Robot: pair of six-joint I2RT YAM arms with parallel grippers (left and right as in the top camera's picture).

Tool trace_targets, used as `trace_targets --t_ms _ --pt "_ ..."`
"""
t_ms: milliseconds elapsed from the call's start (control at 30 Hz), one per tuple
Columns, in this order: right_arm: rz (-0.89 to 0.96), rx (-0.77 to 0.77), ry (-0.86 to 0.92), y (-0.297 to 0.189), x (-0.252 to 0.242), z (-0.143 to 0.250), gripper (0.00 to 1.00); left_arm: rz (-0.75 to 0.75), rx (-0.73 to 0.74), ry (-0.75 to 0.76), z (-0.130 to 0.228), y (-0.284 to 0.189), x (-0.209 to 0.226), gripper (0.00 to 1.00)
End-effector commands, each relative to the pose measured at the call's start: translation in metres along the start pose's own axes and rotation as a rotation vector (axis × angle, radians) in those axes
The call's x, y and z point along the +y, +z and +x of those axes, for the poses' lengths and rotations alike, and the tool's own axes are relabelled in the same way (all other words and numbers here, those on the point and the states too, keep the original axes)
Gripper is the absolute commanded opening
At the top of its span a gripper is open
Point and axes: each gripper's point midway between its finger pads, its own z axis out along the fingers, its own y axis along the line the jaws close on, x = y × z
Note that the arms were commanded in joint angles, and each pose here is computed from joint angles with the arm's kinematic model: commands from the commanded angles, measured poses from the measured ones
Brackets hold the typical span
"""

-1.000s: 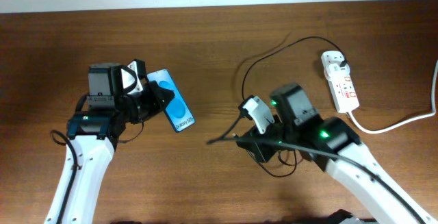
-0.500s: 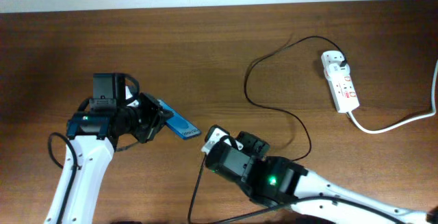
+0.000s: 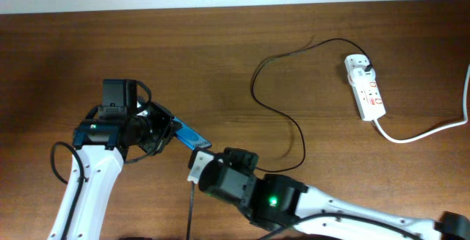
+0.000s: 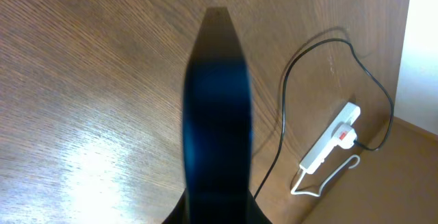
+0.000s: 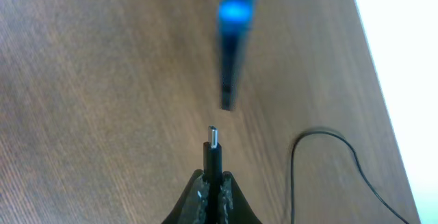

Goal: Plug charger to phone and switch on socket
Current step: 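Carry the plug with the right gripper toward the phone's bottom port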

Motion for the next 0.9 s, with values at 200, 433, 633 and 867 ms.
trace_targets --t_ms 200,433,633,867 --pt "0.062 -0.011 -0.036 0.005 -0.002 -0.012 0.04 -0.026 -0.042 0.029 0.001 0.001 -0.002 0.0" --pt "0.068 -0.034 -0.023 0.006 -0.004 -0.018 0.04 -0.043 -0.036 0.03 0.004 0.001 0.001 0.0" --pt "0.064 -0.02 -0.03 0.013 0.001 -0.017 0.04 -0.048 -0.033 0.03 0.005 0.001 0.002 0.0" --pt "0.078 0.02 -0.049 0.028 0.006 -0.01 0.04 -0.061 -0.026 0.025 0.006 0.001 0.006 0.0"
